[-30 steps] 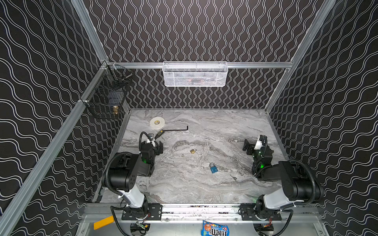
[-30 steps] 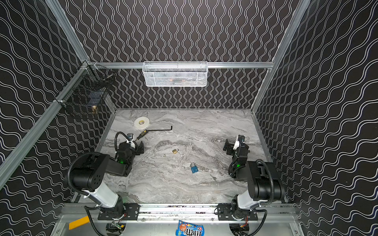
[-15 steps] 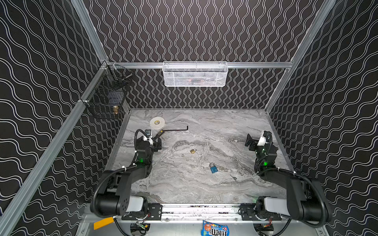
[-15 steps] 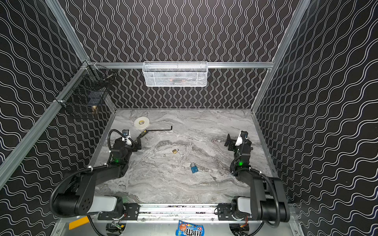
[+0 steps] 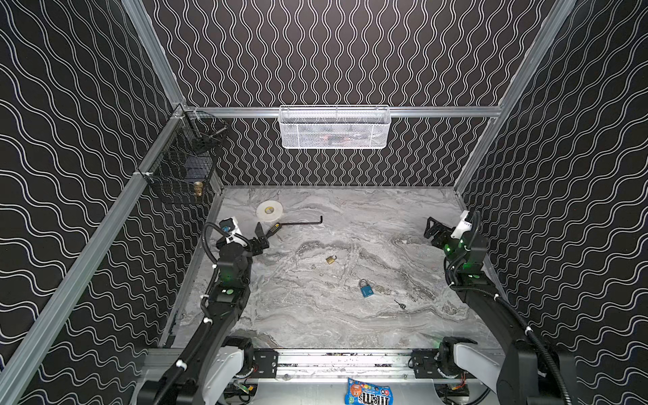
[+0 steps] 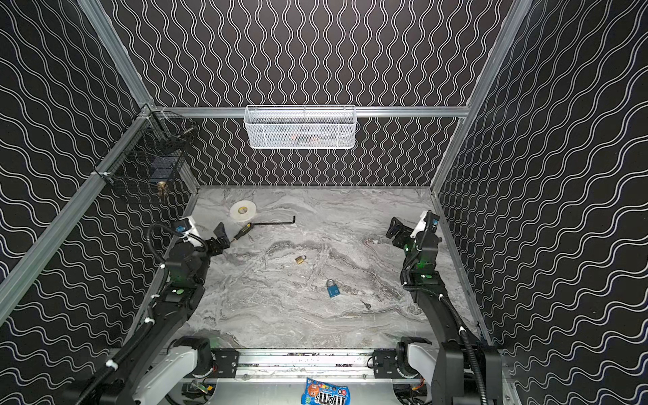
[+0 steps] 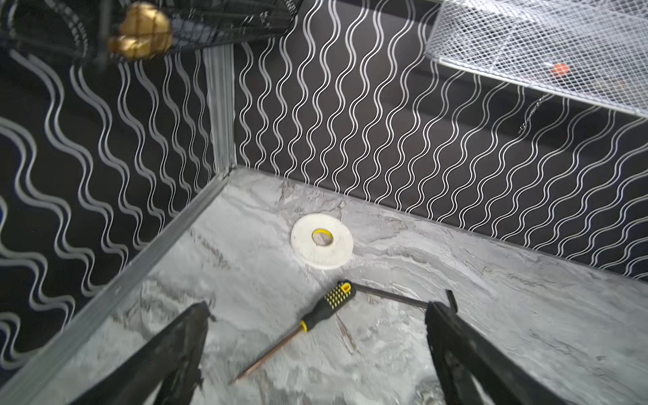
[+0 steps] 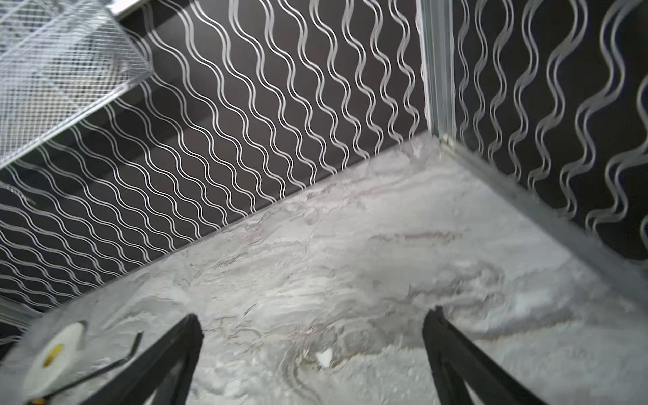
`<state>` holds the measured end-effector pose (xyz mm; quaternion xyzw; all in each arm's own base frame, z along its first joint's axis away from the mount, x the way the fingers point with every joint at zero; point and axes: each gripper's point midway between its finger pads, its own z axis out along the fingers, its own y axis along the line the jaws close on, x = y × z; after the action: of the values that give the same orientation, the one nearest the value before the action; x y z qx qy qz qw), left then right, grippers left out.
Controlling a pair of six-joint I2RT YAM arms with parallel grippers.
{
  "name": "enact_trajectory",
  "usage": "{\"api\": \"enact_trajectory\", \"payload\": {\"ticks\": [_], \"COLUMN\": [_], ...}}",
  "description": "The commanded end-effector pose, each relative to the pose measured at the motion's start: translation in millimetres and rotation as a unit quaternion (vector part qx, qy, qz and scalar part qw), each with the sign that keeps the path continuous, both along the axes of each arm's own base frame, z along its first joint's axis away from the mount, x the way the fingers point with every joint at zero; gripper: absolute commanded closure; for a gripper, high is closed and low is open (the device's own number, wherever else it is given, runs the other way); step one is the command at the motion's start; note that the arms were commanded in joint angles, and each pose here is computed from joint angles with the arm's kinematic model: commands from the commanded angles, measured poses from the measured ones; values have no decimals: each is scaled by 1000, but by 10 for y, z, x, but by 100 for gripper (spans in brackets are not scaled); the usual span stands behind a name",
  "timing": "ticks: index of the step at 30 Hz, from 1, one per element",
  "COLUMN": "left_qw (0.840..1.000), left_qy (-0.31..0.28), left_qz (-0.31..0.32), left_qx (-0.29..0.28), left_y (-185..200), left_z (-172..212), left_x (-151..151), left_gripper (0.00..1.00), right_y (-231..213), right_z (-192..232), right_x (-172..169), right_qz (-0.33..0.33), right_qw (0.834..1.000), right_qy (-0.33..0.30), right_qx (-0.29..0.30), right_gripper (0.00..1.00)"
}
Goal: Unlock with the key
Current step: 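Raise both arms and move both grippers toward the blue padlock and key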
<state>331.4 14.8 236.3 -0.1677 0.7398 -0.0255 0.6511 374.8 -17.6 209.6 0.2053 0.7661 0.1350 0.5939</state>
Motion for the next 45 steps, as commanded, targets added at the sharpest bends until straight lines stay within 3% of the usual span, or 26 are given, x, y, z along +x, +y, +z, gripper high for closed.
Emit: {"api": "enact_trajectory", "payload": {"ticks": [1,12,23,33,45], "left_qw": [997,984,950,927,909], "left_qy": [14,140,189,235,272], "left_qz": [23,-12,-167,-238,-273], "left_qx": [-70,-110,-182,-170,-162], "left_y": [49,-154,-1002,-1779,-2258], "left_z": [-133,-118,-341,-466,-616], "left_x": [-132,-140,-271,-615,-1024], "left_gripper": [1,1,1,1,1], "right_y": [55,403,737,1146,1244], "right_z": [-290,-543,-627,-744,-1079], "right_x": [-108,-46,-237,-735,-1382], "right_qz": [-13,58,102,156,156], "right_qw": [993,965,951,925,879], "right_qy": [64,192,259,335,448], "right_qx": [100,170,138,92,49], "right_gripper": [1,1,1,1,4]}}
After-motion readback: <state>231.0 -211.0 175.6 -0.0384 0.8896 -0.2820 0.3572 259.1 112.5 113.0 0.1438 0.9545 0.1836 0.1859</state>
